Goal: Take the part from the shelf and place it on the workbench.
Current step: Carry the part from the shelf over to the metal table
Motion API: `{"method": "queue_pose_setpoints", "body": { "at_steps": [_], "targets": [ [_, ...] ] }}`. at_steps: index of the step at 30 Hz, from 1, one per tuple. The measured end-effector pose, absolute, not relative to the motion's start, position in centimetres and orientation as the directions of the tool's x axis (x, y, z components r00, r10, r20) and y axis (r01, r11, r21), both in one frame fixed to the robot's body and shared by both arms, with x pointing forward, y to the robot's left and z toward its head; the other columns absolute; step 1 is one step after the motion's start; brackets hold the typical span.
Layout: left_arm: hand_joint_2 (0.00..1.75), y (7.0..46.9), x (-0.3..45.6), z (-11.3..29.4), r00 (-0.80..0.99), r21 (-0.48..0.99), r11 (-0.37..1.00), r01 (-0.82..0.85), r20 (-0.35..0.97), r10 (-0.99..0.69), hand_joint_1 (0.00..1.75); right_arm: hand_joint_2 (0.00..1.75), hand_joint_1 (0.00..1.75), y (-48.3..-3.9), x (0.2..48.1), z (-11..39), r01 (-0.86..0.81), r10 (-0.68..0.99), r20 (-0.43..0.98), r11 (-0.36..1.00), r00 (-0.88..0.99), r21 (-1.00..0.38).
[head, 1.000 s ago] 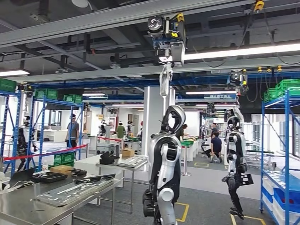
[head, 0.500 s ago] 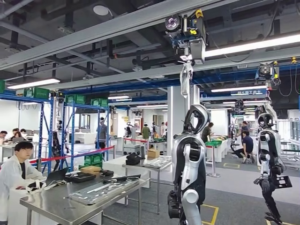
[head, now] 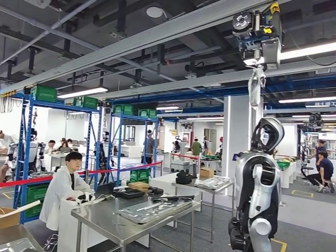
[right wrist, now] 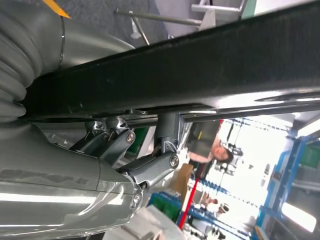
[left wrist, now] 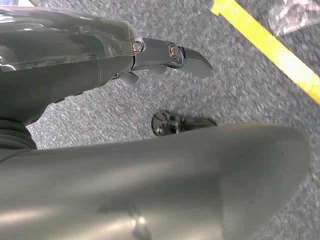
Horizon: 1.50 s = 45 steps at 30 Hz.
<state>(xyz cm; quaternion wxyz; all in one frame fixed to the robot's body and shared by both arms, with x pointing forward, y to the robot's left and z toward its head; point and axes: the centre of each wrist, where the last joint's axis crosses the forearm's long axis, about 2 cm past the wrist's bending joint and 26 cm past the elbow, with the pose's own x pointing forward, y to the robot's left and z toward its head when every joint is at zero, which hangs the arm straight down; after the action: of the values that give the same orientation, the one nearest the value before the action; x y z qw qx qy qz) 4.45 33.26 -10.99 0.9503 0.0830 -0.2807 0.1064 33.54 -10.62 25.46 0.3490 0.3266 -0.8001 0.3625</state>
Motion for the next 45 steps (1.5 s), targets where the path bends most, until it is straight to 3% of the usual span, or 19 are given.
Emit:
{"method": "queue_pose_setpoints", "body": {
  "at_steps": [45],
  "targets": [
    [1.75,33.2,3.7,-11.1,0.831,0.08,0.96,-0.269,0.522,0.19,0.0,1.75,1.75,-9.9,32.1,24.3,-0.82,-0.317,0.819,0.496,-0.478,-0.287]
  ]
}}
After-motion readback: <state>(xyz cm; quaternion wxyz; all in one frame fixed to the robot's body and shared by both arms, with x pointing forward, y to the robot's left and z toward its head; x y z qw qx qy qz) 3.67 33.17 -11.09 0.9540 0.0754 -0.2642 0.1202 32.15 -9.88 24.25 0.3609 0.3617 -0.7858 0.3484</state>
